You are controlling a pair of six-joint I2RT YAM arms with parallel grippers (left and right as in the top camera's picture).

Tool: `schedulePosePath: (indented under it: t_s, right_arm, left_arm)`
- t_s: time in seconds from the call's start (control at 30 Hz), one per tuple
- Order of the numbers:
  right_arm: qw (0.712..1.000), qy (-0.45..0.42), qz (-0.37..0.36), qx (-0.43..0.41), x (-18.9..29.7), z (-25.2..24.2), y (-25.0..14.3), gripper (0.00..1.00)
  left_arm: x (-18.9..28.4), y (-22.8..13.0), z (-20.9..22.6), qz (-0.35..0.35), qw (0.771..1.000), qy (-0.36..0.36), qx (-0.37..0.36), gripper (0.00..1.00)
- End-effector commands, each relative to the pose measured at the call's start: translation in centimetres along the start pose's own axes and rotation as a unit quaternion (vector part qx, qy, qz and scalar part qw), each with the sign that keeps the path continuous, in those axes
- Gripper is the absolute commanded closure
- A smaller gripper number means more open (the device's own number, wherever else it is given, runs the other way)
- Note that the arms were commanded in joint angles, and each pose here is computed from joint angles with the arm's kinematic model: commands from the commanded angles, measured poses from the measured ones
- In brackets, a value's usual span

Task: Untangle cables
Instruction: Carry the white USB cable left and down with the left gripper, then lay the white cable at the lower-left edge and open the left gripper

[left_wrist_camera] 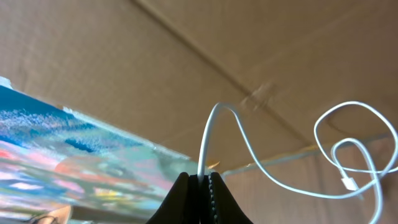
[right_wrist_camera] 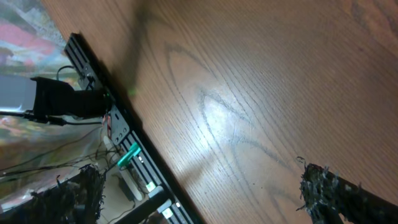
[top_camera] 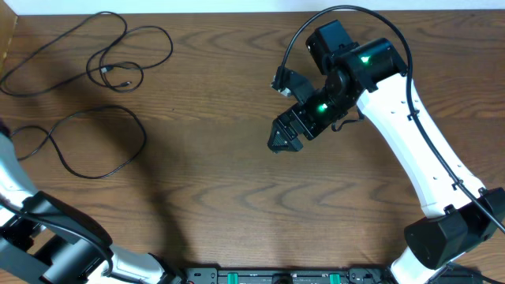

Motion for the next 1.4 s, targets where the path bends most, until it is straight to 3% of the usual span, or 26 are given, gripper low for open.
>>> schedulePosePath:
  t_s: [0.0,0.1,0.3,0.5,0.73,1.1,1.37]
  right_arm:
    - [1.000,0.003,-0.001,0.014,0.0,0.7,0.1,0.01]
    - [1.000,0.004,0.000,0.016,-0.1,0.9,0.1,0.01]
    - [1.000,0.006,0.004,0.019,-0.3,1.2,0.1,0.01]
    - [1.000,0.008,0.006,0.021,-0.4,1.3,0.1,0.01]
    - [1.000,0.008,0.005,0.025,-0.5,1.5,0.2,0.01]
    - [1.000,-0.007,0.010,0.026,-0.5,1.2,0.2,0.01]
    - [0.999,-0.016,0.006,0.030,-0.5,1.0,0.3,0.01]
  left_arm:
    - [-1.6,-2.9,-0.6,0.039,0.998,-0.022,-0.046,0.92]
    - [-2.0,-5.1,-1.8,0.059,0.996,-0.051,-0.055,0.92]
    - [-1.9,-8.9,-4.9,0.101,0.975,-0.181,-0.084,0.92]
    - [-1.3,-10.9,-6.1,0.130,0.957,-0.241,-0.099,0.93]
    - [0.6,-13.0,-7.4,0.203,0.899,-0.373,-0.104,0.93]
    - [1.5,-15.4,-6.3,0.329,0.887,-0.324,-0.020,0.92]
    - [3.4,-16.5,-6.6,0.408,0.830,-0.381,0.007,0.92]
Point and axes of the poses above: each gripper's point midway between its finger pads, its own x axis back along the fingers, its own z axis along the line the jaws close on, y = z × x, the point moved 9 cm from there along x, back along the fingers, and after that the axes turned 10 degrees about x, right-handed, at the moved point
